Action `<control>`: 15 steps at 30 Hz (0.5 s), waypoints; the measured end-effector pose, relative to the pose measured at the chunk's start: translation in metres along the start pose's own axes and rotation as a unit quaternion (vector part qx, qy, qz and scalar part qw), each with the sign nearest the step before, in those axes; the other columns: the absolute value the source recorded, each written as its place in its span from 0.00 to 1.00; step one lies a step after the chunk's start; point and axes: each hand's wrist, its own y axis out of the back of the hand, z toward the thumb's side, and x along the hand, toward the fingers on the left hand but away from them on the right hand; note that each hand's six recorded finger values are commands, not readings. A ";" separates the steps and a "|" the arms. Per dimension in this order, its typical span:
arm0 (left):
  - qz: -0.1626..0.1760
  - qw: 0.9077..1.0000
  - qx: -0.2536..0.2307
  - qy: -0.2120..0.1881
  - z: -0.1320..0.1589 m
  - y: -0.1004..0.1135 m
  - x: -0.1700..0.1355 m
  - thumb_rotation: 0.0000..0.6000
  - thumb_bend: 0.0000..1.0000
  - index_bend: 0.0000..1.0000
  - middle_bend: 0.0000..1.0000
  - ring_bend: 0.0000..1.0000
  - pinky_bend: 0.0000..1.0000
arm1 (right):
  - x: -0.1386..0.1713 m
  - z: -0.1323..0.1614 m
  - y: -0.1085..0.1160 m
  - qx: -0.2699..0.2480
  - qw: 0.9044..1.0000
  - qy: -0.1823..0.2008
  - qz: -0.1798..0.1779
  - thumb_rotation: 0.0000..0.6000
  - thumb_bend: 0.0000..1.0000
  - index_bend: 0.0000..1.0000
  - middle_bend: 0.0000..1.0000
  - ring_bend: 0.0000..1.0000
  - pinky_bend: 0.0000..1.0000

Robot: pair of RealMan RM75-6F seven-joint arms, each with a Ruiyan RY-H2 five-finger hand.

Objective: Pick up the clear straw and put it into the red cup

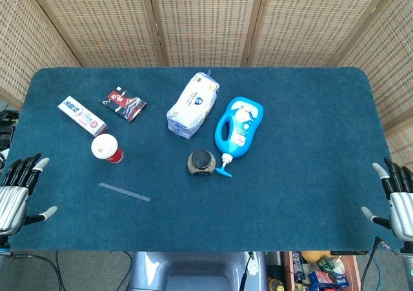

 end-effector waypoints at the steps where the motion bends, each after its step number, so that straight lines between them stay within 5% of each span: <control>1: -0.001 1.000 0.000 -0.001 0.000 0.000 0.000 1.00 0.06 0.00 0.00 0.00 0.00 | 0.000 0.000 0.000 -0.001 1.000 0.000 0.000 1.00 0.00 0.00 0.00 0.00 0.00; 7: -0.010 0.999 0.002 -0.035 0.013 -0.005 0.004 1.00 0.07 0.00 0.00 0.00 0.00 | -0.001 0.000 0.001 -0.006 1.000 0.001 0.001 1.00 0.00 0.00 0.00 0.00 0.00; 12: -0.048 0.991 0.004 -0.124 0.049 -0.019 0.019 1.00 0.07 0.01 0.00 0.00 0.00 | -0.002 0.001 -0.001 -0.007 1.000 0.002 0.006 1.00 0.00 0.00 0.00 0.00 0.00; 15: -0.075 0.982 0.000 -0.175 0.073 -0.030 0.031 1.00 0.07 0.18 0.00 0.00 0.00 | -0.003 0.001 -0.002 -0.006 1.000 0.002 0.008 1.00 0.00 0.00 0.00 0.00 0.00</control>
